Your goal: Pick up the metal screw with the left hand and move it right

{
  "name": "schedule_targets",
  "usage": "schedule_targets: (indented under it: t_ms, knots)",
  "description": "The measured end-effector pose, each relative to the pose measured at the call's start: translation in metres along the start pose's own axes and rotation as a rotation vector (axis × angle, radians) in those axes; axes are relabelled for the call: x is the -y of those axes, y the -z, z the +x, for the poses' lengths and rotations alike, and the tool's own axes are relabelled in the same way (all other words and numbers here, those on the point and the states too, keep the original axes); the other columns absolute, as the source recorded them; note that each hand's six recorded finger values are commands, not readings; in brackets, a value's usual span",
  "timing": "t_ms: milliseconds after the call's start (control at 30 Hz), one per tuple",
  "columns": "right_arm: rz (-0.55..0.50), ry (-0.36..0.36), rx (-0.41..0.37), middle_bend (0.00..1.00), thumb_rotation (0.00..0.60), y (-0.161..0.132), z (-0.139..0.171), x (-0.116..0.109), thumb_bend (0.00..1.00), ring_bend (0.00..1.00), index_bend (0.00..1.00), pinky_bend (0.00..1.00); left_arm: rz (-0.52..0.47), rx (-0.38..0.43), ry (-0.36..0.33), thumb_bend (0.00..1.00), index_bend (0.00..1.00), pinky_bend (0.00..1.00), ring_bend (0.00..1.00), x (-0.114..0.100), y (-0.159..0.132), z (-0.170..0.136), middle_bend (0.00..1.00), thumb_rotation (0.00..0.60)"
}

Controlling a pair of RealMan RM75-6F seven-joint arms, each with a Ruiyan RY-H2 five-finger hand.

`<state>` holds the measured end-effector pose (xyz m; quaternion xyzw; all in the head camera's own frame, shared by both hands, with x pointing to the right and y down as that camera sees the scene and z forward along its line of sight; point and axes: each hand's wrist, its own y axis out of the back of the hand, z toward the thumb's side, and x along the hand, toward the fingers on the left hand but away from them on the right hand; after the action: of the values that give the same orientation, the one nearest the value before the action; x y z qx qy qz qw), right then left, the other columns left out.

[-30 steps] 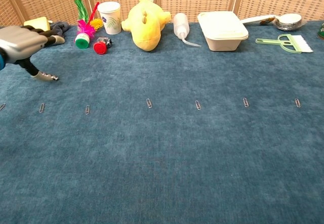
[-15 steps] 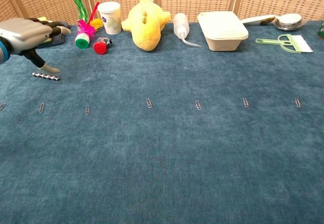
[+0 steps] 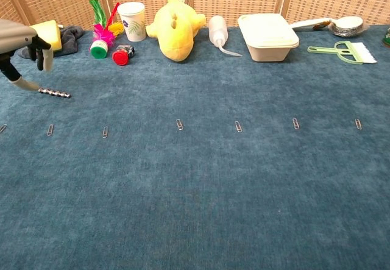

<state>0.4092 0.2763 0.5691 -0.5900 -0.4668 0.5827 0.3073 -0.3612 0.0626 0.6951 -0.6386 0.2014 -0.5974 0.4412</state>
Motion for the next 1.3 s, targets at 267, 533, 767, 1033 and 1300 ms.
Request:
schedule_targets:
  t_ms: [267,533,767,1033,1300]
  knots:
    - [0.004,0.007,0.003,0.05,0.600,0.001,0.000,-0.002,0.44,0.05,0.01,0.13,0.063,0.008,-0.006,0.36,0.59,0.61,0.55,0.005,-0.002,0.008,0.62,0.600]
    - [0.006,0.004,0.012,0.05,0.600,0.003,0.000,-0.002,0.44,0.06,0.01,0.13,0.133,0.044,-0.069,0.36,0.64,0.70,0.72,-0.003,-0.010,0.018,0.81,0.600]
    - [0.008,0.004,0.015,0.05,0.600,0.003,0.000,-0.001,0.44,0.07,0.01,0.13,0.201,0.075,-0.079,0.54,0.65,0.70,0.67,-0.001,-0.018,0.026,0.75,0.521]
    - [0.007,0.004,0.016,0.05,0.600,0.003,-0.001,-0.001,0.44,0.07,0.01,0.13,0.190,0.076,0.001,0.63,0.59,0.70,0.66,0.010,-0.016,0.029,0.72,0.329]
    - [0.010,0.002,0.010,0.05,0.600,0.001,-0.002,0.000,0.44,0.08,0.01,0.13,0.181,0.068,0.028,0.62,0.56,0.70,0.65,0.014,-0.013,0.028,0.71,0.246]
